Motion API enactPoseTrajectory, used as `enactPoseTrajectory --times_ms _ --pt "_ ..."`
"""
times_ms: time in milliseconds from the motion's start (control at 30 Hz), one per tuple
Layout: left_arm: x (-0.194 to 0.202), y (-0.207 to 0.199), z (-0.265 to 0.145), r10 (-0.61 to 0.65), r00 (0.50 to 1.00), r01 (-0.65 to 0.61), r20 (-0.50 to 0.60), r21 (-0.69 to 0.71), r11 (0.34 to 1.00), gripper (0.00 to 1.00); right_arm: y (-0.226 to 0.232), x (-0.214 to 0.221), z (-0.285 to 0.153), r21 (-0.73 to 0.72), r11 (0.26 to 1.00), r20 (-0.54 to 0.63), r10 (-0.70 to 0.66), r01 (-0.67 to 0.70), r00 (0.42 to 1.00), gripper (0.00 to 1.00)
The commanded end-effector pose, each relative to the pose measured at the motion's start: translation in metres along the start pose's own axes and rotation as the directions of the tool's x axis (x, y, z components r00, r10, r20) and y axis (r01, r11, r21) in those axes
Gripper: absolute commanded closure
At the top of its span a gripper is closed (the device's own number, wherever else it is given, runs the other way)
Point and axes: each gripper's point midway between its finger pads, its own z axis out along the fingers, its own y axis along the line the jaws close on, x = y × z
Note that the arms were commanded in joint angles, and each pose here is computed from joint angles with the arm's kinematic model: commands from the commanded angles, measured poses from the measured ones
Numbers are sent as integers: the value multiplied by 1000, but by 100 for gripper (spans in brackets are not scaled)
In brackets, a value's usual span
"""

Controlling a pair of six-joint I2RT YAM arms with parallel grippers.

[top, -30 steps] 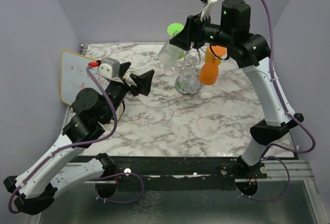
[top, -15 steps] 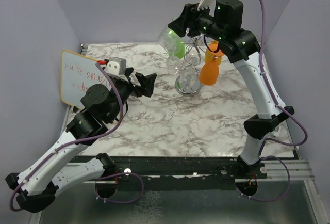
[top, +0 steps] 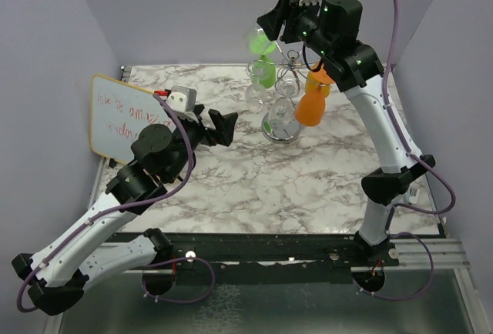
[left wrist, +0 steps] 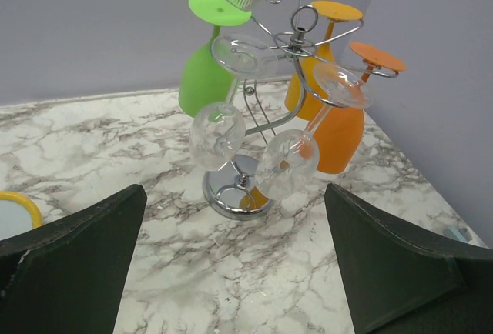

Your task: Place the wine glass upside down on the wine glass rack

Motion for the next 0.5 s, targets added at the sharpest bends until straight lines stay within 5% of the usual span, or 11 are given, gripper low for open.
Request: enactPoseTrajectory --times_ms 0,467 --pt "11 -1 4 -8 1000 9 -28 4 1000 1 -12 -48 3 59 998 172 11 -22 985 99" --pt "28 -5 7 -11 997 13 -77 21 1000 1 -56 -60 10 189 982 228 -38 -6 973 99"
